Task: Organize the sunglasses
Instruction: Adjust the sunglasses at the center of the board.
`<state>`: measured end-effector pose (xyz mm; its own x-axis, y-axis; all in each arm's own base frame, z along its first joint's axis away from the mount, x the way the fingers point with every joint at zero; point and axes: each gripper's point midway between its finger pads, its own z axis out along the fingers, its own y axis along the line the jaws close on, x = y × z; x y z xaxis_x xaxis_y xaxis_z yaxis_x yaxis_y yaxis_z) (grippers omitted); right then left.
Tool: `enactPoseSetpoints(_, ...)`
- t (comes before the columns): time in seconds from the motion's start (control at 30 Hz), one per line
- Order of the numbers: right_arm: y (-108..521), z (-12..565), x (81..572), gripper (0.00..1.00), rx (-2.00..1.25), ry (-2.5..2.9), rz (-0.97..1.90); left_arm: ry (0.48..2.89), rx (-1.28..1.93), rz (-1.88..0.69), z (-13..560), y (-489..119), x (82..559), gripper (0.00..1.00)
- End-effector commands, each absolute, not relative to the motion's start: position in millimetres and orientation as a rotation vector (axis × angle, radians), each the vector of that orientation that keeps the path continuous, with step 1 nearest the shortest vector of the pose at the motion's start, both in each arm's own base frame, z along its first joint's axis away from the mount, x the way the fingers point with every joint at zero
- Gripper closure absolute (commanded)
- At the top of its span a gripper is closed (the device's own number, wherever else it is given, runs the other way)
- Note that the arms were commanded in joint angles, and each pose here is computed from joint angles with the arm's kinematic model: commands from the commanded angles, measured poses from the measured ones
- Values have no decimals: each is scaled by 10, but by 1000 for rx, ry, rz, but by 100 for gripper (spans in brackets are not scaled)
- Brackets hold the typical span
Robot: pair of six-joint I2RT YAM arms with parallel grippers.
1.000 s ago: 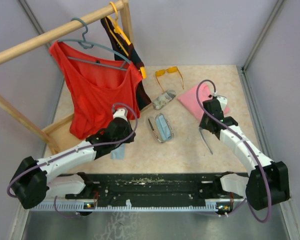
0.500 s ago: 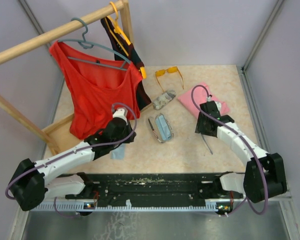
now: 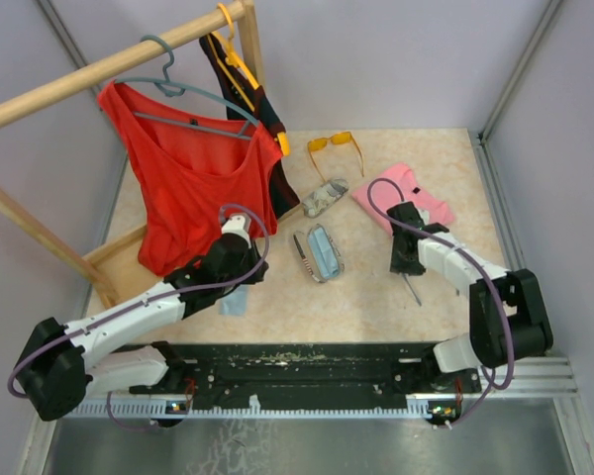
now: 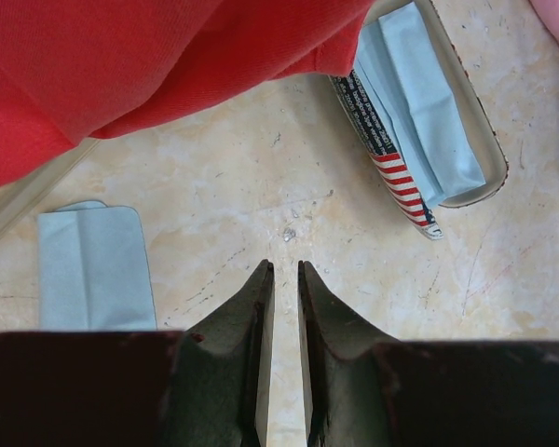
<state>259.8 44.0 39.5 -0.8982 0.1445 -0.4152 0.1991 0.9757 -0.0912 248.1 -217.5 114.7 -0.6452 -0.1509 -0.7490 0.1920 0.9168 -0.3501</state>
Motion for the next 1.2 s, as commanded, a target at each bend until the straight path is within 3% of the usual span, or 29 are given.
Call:
enactPoseSetpoints(0.0, 414, 501, 2805, 69, 255, 2638, -209, 2209, 38, -497, 1150, -2117, 2467, 78)
enactPoseSetpoints(0.47, 627, 658, 2997, 97, 360, 2546, -32, 2202, 29, -501, 1209, -2087, 2445, 79)
enactPoseSetpoints(0.77, 938, 625, 3209, 100, 469, 2539, 159, 2200, 15, -511, 1237, -2060, 2411, 79)
enactPoseSetpoints(0.9, 1091, 626, 3295, 83, 472, 2540, 204, 2196, 7, -513, 1249, -2033, 2390, 79)
enactPoseSetpoints(1.17, 1129, 916, 3355, 67, 412, 2496, 223, 2194, -5, -500, 1223, -1976, 2364, 78)
